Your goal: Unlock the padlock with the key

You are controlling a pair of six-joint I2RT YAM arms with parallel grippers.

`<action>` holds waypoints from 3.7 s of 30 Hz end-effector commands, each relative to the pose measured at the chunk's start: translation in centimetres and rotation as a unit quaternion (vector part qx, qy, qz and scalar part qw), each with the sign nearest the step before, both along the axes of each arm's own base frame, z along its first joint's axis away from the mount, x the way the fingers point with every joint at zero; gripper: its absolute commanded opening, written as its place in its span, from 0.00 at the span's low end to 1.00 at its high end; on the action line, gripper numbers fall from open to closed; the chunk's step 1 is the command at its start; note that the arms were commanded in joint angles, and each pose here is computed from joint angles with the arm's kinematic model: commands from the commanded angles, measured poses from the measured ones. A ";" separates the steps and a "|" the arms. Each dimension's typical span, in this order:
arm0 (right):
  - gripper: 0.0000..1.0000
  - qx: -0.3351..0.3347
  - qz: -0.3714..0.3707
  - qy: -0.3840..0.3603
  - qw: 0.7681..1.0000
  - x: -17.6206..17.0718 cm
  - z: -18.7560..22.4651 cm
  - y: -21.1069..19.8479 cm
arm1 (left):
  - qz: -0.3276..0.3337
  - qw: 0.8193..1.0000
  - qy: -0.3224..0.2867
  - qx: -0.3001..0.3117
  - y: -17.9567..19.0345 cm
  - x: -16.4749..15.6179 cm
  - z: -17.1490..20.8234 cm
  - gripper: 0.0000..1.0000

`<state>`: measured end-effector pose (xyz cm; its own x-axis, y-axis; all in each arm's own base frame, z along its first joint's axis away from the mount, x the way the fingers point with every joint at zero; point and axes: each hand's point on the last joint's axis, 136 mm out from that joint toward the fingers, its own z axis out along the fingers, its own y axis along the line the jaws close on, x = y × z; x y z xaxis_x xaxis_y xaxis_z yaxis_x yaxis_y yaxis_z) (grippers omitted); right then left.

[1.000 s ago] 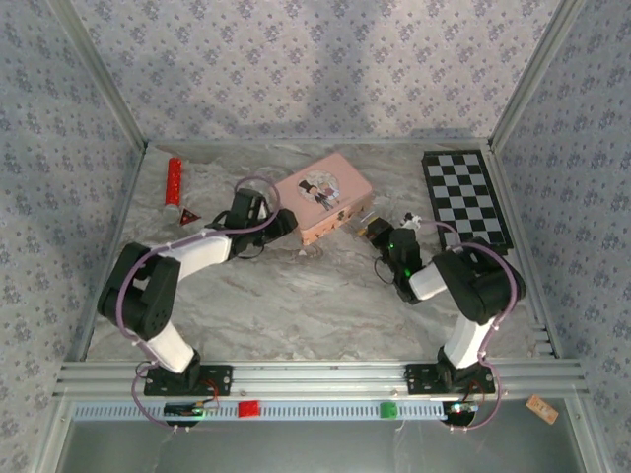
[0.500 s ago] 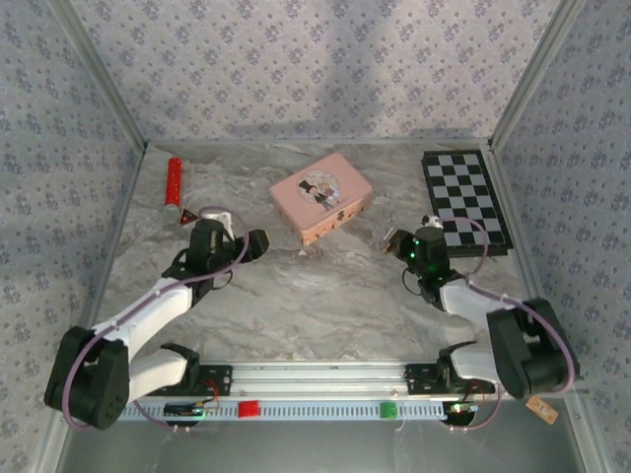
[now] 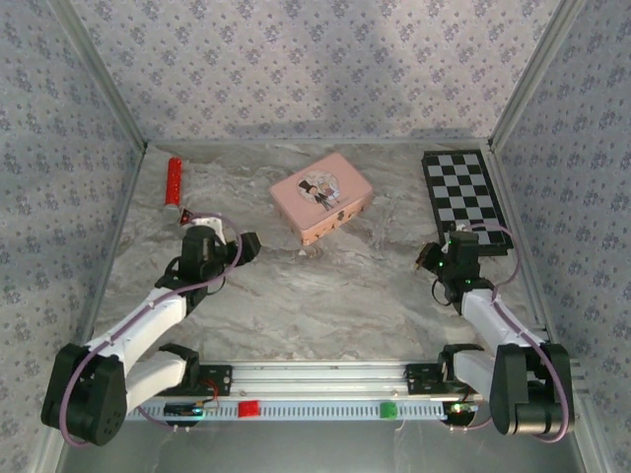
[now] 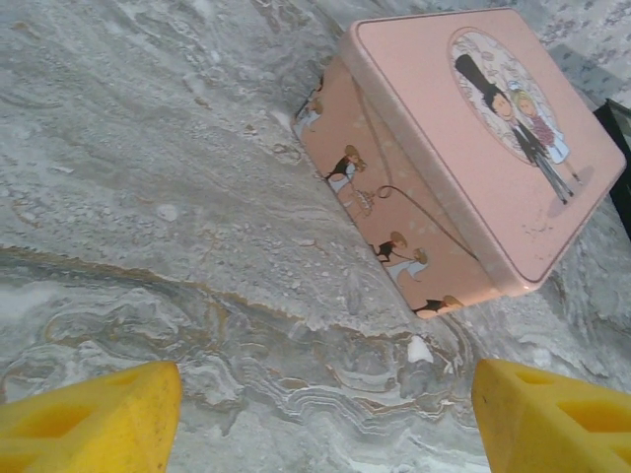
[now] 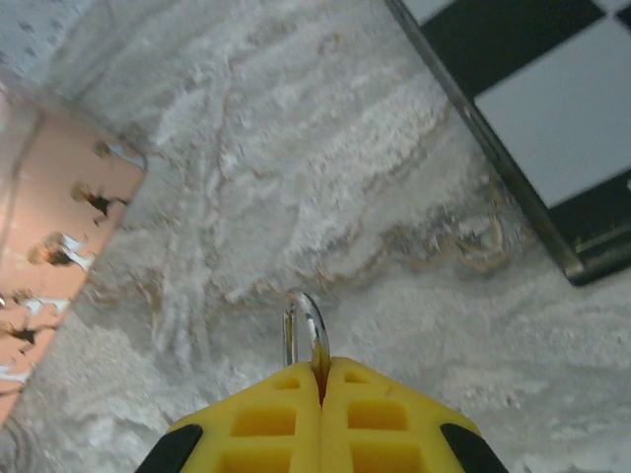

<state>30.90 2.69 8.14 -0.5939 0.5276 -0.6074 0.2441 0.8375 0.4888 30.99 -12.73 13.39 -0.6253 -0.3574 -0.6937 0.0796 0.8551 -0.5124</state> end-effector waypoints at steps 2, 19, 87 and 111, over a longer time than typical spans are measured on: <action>0.00 -0.027 0.022 0.034 0.999 -0.6 -0.9 -0.1 | 0.047 0.999 -0.017 -0.010 1.5 0.4 0.9 0.78; 0.00 -0.021 0.035 0.110 0.993 1.9 -3.4 0.1 | 0.126 0.991 0.011 -0.052 5.3 -0.4 -0.4 0.81; 0.99 -0.324 0.051 -0.167 0.930 6.8 1.0 -4.1 | 0.101 0.952 -0.119 0.265 13.7 8.8 -4.5 1.00; 0.99 -0.319 0.015 -0.128 0.939 7.8 0.2 -5.8 | 0.101 0.952 -0.118 0.265 13.7 8.8 -4.5 1.00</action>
